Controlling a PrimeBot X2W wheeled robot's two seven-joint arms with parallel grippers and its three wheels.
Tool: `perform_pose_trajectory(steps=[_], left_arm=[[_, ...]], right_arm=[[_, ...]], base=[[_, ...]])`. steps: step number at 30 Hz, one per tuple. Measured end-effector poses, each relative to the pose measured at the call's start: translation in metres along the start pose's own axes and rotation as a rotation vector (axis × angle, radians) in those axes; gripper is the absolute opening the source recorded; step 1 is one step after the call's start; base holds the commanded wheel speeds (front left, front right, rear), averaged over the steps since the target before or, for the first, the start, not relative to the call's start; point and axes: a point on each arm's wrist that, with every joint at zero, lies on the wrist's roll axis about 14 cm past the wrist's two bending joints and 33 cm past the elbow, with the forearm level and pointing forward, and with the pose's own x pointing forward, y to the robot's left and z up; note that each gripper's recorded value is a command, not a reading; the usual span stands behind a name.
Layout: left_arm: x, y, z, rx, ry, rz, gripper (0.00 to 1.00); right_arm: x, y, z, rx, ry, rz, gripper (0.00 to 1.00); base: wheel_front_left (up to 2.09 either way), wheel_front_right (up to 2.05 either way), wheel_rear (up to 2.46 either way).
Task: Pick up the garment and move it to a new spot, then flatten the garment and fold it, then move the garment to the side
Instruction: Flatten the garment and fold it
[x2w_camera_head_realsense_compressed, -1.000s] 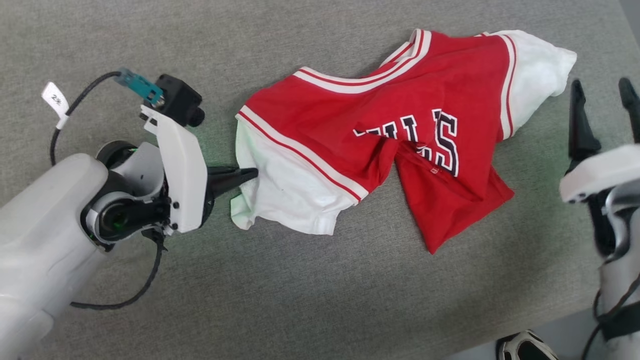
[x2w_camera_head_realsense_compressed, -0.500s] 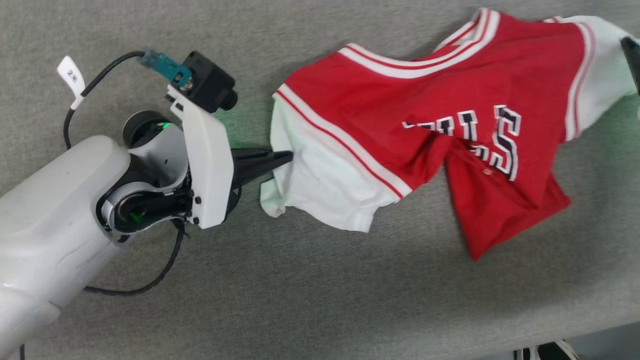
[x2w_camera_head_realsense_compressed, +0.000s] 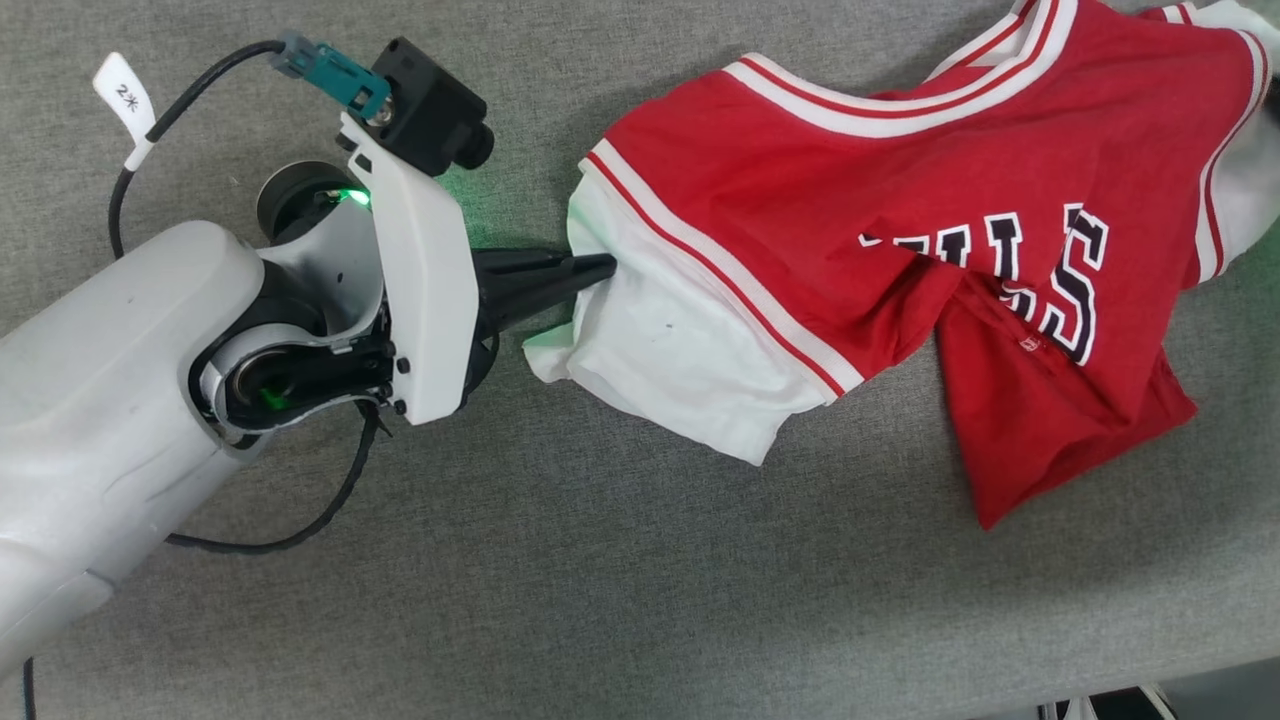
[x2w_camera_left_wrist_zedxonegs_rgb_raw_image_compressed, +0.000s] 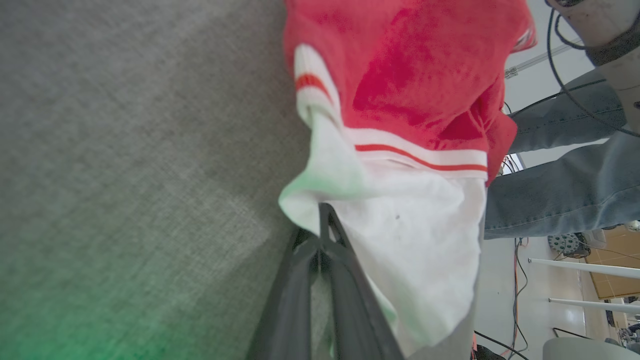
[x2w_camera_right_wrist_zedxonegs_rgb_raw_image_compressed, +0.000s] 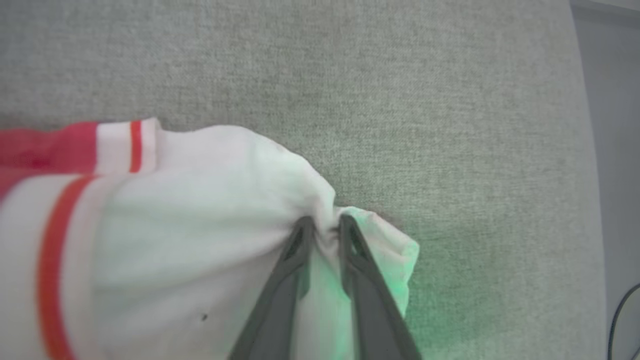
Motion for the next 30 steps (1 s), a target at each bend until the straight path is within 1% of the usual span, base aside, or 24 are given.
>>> perform_pose_trajectory(steps=[6, 10, 11, 15, 20, 25, 30], left_arm=[[0.003, 0.001, 0.006, -0.004, -0.024, -0.007, 0.0], [-0.001, 0.0, 0.017, 0.003, -0.088, 0.007, 0.0], [-0.006, 0.0, 0.026, 0.014, -0.137, 0.026, 0.0], [-0.03, 0.007, 0.056, 0.052, -0.292, 0.094, 0.0], [-0.075, 0.006, 0.117, 0.131, -0.542, 0.16, 0.0], [-0.139, 0.023, 0.183, 0.19, -0.803, 0.281, 0.0], [-0.22, 0.038, 0.253, 0.272, -1.072, 0.439, 0.0]], right_arm=[[0.003, -0.003, 0.002, 0.025, -0.025, -0.007, 0.0], [-0.005, -0.008, 0.023, 0.024, -0.143, -0.023, 0.0], [-0.013, -0.008, 0.04, 0.029, -0.232, -0.025, 0.0], [-0.04, -0.009, 0.09, 0.044, -0.441, -0.025, 0.0], [-0.076, -0.006, 0.155, 0.061, -0.683, -0.026, 0.0], [-0.107, 0.011, 0.223, 0.061, -0.904, -0.021, 0.0], [-0.136, 0.029, 0.287, 0.117, -1.104, 0.004, 0.0]], base=[[0.0, 0.0, 0.0], [0.0, 0.0, 0.0], [0.0, 0.0, 0.0], [0.0, 0.0, 0.0], [0.0, 0.0, 0.0], [0.0, 0.0, 0.0], [0.0, 0.0, 0.0]])
